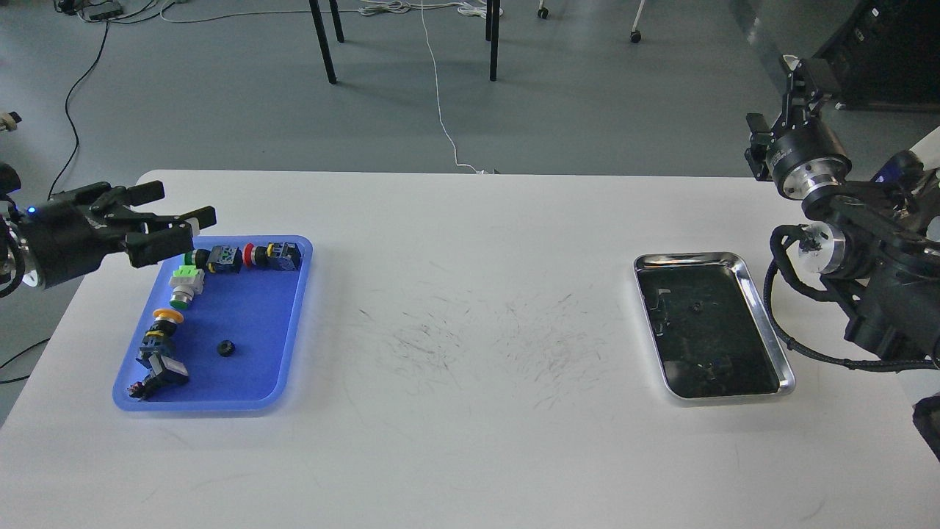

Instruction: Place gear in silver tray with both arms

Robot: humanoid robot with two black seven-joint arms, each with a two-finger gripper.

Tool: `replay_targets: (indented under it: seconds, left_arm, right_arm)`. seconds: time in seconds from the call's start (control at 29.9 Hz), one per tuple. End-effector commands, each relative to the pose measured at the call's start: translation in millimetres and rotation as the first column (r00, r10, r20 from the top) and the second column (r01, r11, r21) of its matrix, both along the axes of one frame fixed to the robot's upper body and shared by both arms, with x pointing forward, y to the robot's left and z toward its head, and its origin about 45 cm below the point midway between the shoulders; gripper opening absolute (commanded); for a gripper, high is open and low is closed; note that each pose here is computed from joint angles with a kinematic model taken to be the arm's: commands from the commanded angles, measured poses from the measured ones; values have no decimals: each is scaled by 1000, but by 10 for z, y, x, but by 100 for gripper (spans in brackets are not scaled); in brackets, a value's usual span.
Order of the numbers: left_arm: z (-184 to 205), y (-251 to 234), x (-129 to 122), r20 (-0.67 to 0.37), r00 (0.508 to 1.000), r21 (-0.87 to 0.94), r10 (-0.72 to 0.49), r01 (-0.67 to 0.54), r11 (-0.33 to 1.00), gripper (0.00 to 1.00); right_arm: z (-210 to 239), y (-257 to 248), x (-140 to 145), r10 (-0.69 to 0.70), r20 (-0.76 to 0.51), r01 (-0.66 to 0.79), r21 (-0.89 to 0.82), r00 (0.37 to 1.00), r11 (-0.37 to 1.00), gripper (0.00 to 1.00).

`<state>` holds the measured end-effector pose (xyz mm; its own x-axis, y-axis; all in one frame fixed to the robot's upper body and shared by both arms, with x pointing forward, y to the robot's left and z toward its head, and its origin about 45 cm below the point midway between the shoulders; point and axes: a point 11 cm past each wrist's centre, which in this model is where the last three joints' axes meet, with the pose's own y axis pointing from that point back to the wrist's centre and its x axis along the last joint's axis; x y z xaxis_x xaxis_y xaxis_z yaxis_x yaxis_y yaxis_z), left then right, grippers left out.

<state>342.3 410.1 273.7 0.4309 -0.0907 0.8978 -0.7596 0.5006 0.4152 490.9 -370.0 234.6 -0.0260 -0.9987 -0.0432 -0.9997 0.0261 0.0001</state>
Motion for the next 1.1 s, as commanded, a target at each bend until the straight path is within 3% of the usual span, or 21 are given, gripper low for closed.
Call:
replay_targets:
  seconds: [0.0,0.37,0.67,1.07]
  left_arm:
    - [8,-10,-14,2,1000,4,-7,7,1000,98]
    - [-341,-280,-27,-42,993,41,-106,108,993,98]
    - [-871,-250,-324,-106,988,43,-110,115,992,94]
    - [-1147,13,-555,-129,990,90,-63,75,993,79]
  right_arm:
    - [-1,1,0,0,0,0,0,1000,1000,94]
    - [40,9,18,3,8,-3,-1,1000,1000,94]
    - [70,-38,20,-6,12,6,-6,1000,1000,94]
    - [75,-27,25,-3,13,4,-6,1000,1000,94]
